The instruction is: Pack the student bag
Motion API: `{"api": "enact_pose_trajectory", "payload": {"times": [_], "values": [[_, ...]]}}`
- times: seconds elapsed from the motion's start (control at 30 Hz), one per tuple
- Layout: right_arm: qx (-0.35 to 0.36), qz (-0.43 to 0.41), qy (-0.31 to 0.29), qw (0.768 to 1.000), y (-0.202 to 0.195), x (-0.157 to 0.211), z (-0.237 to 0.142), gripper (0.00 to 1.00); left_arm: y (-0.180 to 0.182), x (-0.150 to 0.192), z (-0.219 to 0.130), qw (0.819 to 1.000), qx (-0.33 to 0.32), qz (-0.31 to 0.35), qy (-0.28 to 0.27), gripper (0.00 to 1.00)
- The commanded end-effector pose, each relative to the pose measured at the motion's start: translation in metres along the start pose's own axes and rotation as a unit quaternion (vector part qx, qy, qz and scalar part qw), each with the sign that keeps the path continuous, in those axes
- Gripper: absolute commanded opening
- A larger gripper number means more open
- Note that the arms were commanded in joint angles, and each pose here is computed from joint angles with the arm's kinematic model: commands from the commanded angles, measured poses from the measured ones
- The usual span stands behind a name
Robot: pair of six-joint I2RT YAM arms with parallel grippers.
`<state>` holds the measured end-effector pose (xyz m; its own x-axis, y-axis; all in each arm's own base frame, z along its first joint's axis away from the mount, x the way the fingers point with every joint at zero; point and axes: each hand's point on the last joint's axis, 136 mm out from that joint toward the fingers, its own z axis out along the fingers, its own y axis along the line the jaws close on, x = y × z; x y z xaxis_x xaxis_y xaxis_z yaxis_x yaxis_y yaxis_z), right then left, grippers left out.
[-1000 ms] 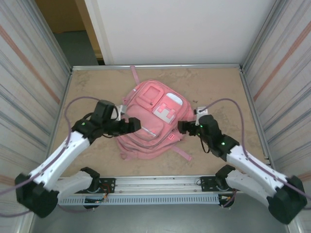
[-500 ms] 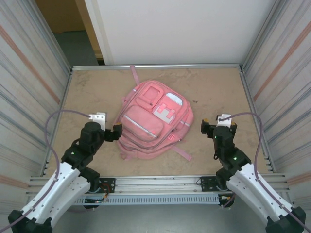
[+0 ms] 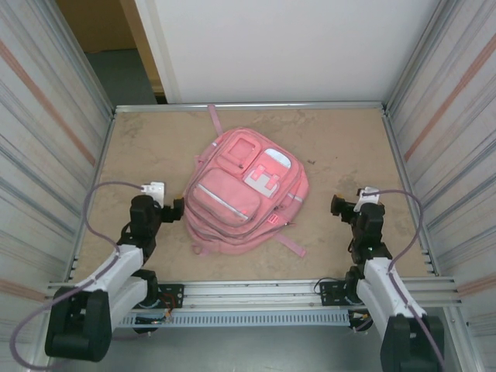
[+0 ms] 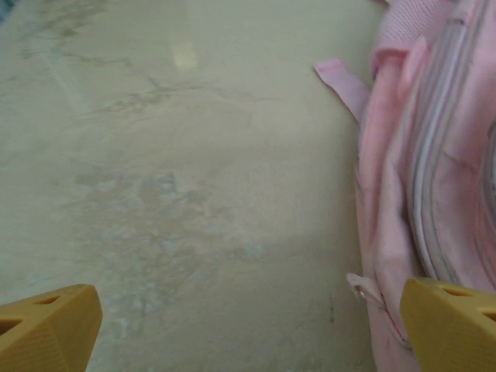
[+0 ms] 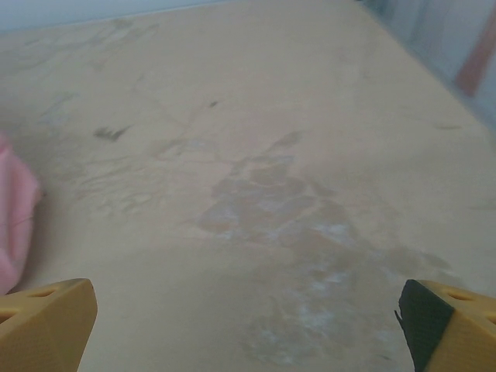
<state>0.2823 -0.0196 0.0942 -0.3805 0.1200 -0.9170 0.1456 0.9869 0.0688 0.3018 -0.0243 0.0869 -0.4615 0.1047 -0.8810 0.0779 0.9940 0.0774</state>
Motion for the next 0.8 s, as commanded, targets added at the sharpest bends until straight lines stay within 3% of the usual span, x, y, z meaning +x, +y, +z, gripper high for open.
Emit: {"api": "enact_pose_trajectory", "payload": {"times": [0.0, 0.23, 0.37, 0.47, 0.6, 0.77], "values": [[-0.063, -0.025, -0.073, 0.995, 0.024, -0.039, 0.008, 0.99, -0.002, -0.052, 0.003, 0.993, 0.014, 0.033, -0.11, 0.99], [-0.086, -0.031, -0.083, 0.992, 0.036, -0.049, 0.053, 1.0, 0.006, -0.064, 0.031, 0.993, 0.051, 0.005, -0.111, 0.99], [-0.077, -0.021, -0.039, 0.996, 0.03, -0.034, 0.085, 0.99, 0.008, -0.056, 0.056, 0.993, 0.063, -0.005, -0.097, 0.99], [-0.078, -0.02, -0.027, 0.996, 0.03, -0.034, 0.096, 0.99, -0.006, -0.048, 0.07, 0.99, 0.111, 0.008, -0.082, 0.99], [-0.059, -0.002, 0.016, 0.998, 0.02, -0.029, 0.106, 0.99, -0.002, -0.048, 0.074, 0.993, 0.102, 0.001, -0.064, 0.99], [-0.052, -0.007, 0.012, 0.999, 0.021, -0.031, 0.107, 0.99, 0.004, -0.048, 0.078, 0.996, 0.072, -0.003, -0.059, 0.99]]}}
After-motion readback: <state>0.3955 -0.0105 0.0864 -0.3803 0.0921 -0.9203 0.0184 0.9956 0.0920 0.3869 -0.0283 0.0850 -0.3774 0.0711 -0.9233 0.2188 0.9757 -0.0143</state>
